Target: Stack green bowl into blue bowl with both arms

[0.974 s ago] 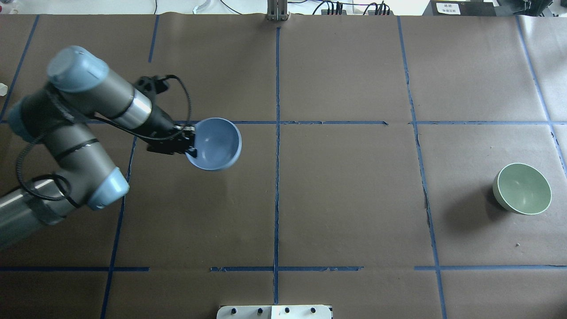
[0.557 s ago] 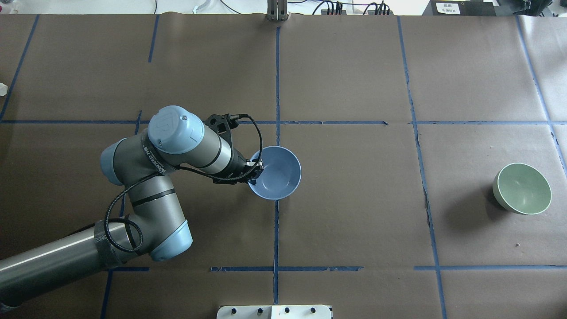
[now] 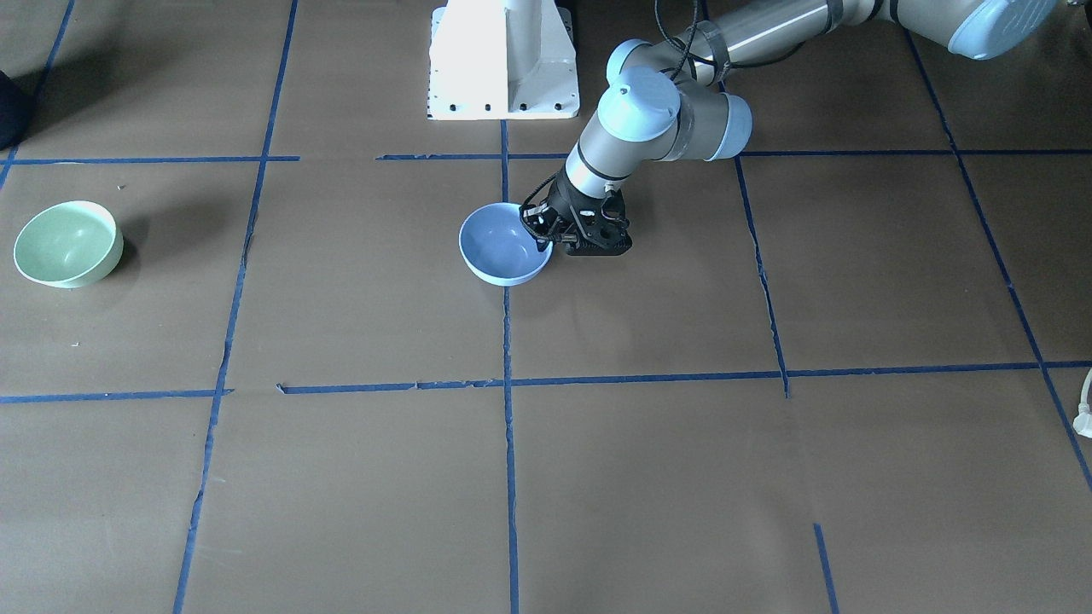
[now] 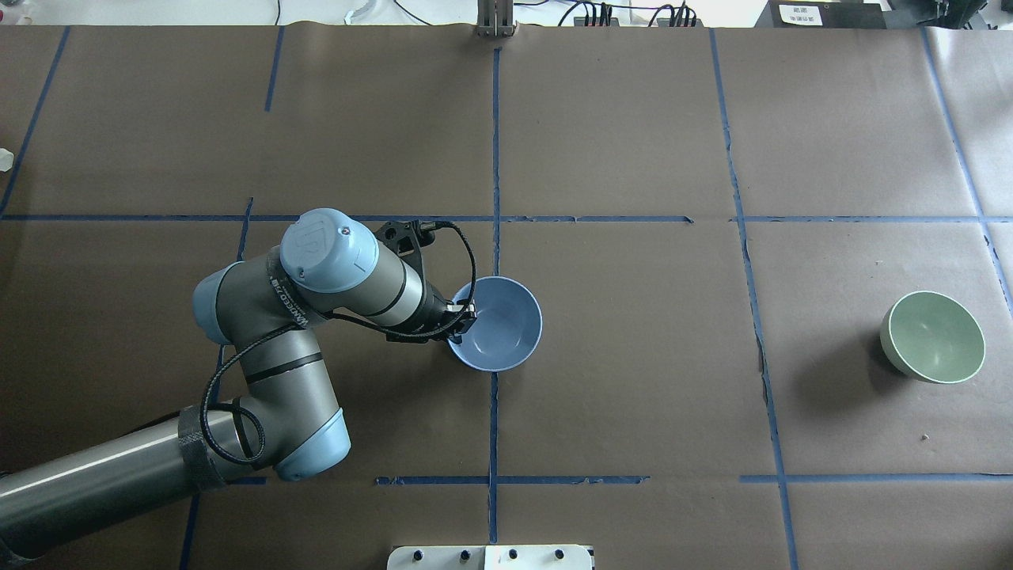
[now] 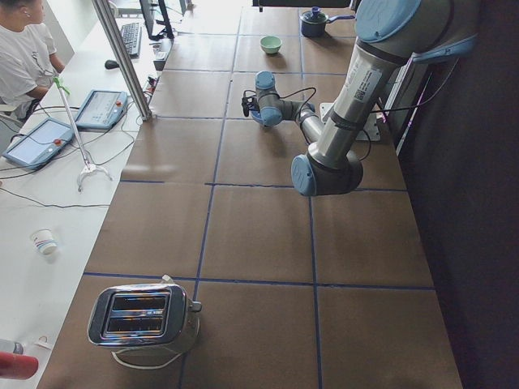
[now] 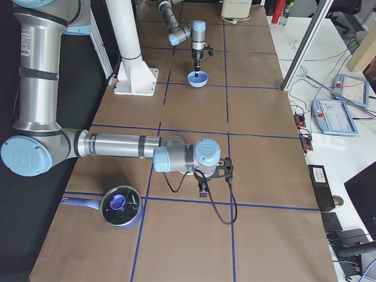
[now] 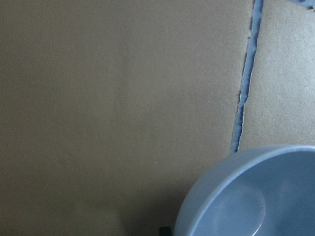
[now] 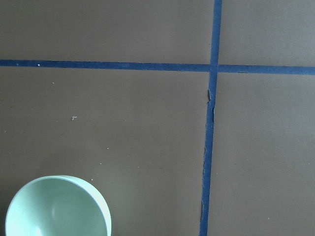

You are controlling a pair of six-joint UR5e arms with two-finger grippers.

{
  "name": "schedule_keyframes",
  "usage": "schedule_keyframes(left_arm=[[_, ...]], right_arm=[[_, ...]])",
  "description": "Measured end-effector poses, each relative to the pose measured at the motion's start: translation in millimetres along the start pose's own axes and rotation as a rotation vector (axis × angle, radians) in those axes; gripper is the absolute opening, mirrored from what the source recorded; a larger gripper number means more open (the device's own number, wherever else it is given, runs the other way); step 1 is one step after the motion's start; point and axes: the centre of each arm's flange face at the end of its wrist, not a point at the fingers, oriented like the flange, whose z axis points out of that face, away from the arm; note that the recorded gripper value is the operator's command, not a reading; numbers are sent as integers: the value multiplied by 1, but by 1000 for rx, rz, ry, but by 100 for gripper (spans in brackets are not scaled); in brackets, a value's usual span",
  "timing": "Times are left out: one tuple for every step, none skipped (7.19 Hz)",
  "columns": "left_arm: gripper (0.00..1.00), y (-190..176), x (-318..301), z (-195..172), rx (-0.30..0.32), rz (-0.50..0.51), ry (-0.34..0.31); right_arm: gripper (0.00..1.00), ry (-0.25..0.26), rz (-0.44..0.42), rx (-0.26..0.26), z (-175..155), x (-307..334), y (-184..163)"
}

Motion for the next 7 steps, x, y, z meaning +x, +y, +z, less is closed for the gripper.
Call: schedule_keyframes(left_arm=[[67,0,-1,1,0,0,-2],[88,0,-1,1,-1,0,-2],[93,0,-1,-2,2,1,2],[93,-6,3,-17,17,2,23],[93,-17,5,-49,49,3,63],[93,-28,-3,-85,84,2,98],[93,-36,-13,-114,108,-3,123]], right_arm=[[100,-2,0,0,0,0,0],[100,-3,0,-1,0,0,0],[100,-3,-3,-1,1,-1,-1],[100,-3,-11,-2,1,-4,-2],[100,-3,-35,-13,6,-14,-3],[100,-7,-69,-32,15,-29,-5],[100,-13,-95,-47,22,-42,-4]])
